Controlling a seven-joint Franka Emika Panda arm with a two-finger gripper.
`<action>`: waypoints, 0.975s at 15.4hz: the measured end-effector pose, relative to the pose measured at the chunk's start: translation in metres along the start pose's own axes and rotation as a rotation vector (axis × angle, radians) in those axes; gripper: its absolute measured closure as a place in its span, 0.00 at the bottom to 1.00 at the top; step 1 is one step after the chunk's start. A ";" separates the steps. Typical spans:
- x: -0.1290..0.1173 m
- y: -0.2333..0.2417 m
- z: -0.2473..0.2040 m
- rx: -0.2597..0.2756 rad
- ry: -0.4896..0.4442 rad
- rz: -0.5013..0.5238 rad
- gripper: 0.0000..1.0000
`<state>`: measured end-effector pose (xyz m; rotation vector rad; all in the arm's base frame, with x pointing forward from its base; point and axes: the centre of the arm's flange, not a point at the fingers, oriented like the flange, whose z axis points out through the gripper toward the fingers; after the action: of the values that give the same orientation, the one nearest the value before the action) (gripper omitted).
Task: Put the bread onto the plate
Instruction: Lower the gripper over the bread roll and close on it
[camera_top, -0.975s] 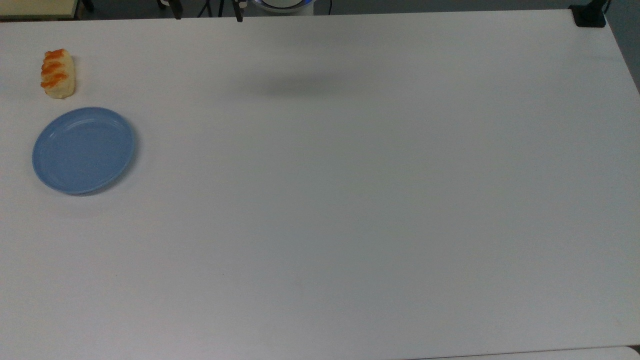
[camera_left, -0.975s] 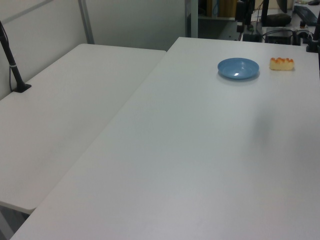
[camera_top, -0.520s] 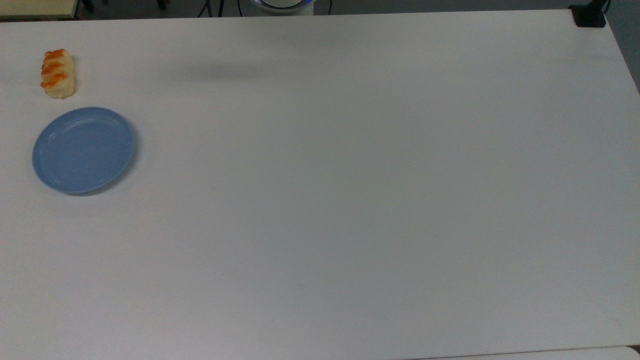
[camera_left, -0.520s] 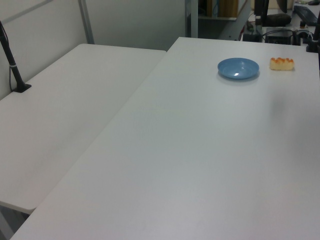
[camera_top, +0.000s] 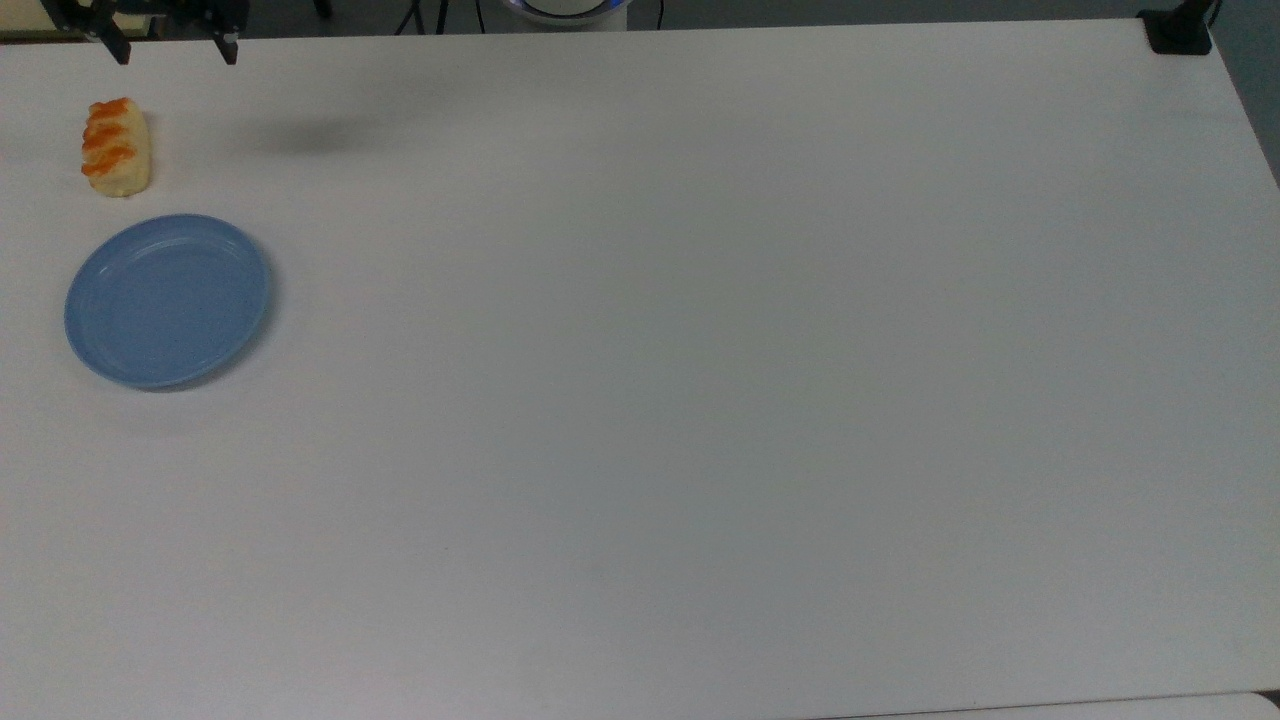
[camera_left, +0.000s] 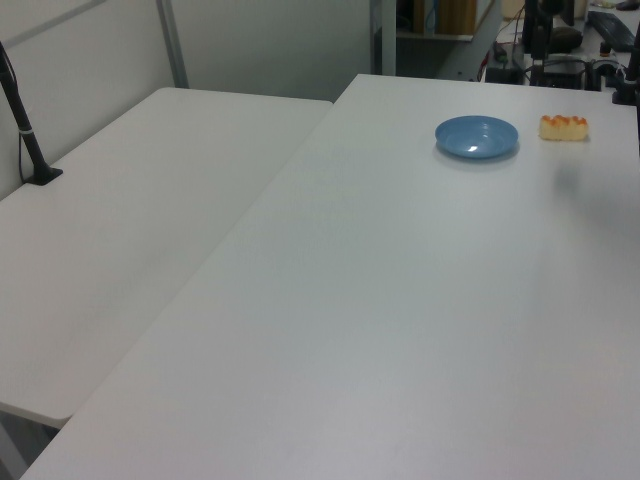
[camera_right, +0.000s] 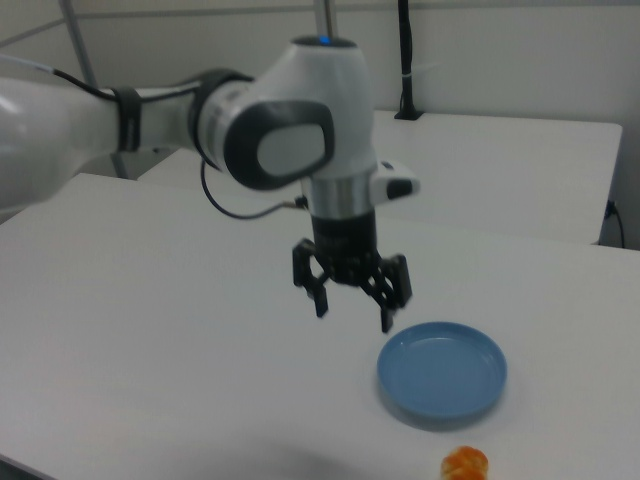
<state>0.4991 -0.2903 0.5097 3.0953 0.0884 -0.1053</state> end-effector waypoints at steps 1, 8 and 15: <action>-0.004 0.011 0.015 0.000 0.001 0.003 0.00; -0.033 0.086 0.119 -0.071 0.015 0.021 0.00; -0.046 0.121 0.191 -0.113 -0.067 0.016 0.00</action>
<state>0.4473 -0.4218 0.3278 2.9758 0.0655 -0.1962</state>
